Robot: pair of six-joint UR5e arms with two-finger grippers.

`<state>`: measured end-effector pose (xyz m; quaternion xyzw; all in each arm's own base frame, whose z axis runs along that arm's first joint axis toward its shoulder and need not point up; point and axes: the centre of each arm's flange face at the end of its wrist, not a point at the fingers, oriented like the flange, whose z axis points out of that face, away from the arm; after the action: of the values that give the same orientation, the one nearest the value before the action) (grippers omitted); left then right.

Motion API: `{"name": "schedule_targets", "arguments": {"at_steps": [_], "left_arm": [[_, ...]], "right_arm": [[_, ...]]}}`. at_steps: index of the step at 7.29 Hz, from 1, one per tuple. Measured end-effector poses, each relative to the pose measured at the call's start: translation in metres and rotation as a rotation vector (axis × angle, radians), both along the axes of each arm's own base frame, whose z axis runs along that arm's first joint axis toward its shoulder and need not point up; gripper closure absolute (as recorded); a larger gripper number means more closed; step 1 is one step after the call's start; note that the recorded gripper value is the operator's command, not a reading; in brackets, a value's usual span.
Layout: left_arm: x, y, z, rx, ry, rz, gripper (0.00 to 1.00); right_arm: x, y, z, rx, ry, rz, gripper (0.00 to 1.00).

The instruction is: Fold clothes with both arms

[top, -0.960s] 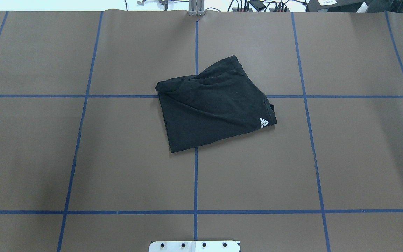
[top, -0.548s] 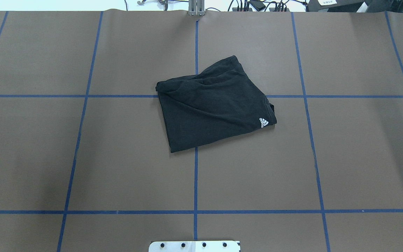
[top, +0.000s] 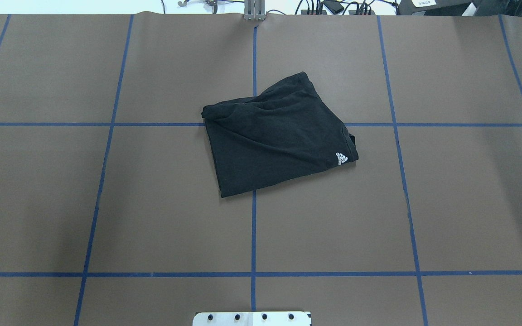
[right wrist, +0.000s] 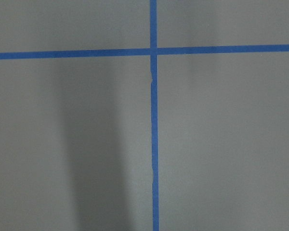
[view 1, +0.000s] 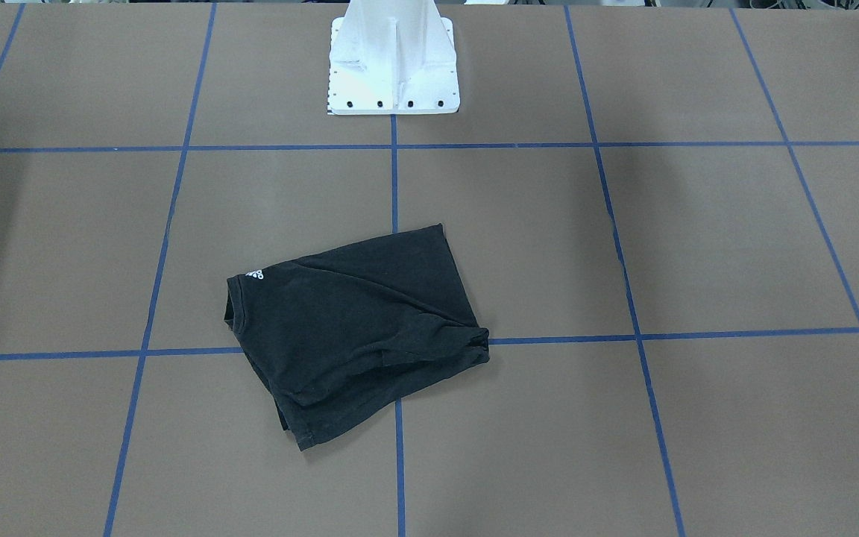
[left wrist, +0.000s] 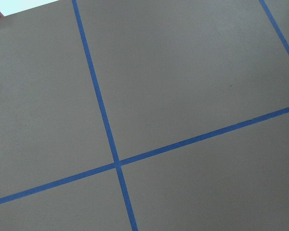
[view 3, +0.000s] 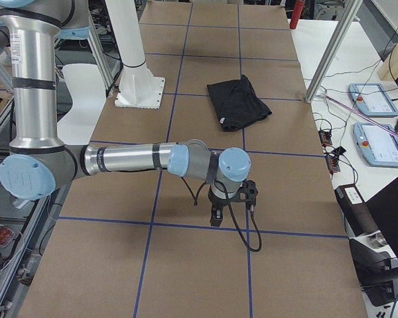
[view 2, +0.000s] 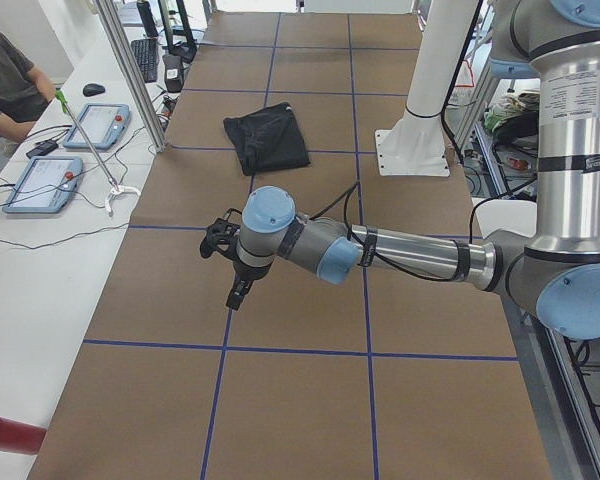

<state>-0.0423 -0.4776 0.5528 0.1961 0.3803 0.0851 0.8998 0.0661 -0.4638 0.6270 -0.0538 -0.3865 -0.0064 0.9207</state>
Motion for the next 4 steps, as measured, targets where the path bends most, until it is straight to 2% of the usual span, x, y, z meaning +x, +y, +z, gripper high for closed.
{"name": "schedule_targets", "arguments": {"at_steps": [4], "left_arm": [[-0.0001, 0.0052, -0.0032, 0.005, 0.001, 0.000, 0.00]], "right_arm": [[0.0000, -0.0002, -0.0003, 0.001, 0.000, 0.000, 0.00]]}}
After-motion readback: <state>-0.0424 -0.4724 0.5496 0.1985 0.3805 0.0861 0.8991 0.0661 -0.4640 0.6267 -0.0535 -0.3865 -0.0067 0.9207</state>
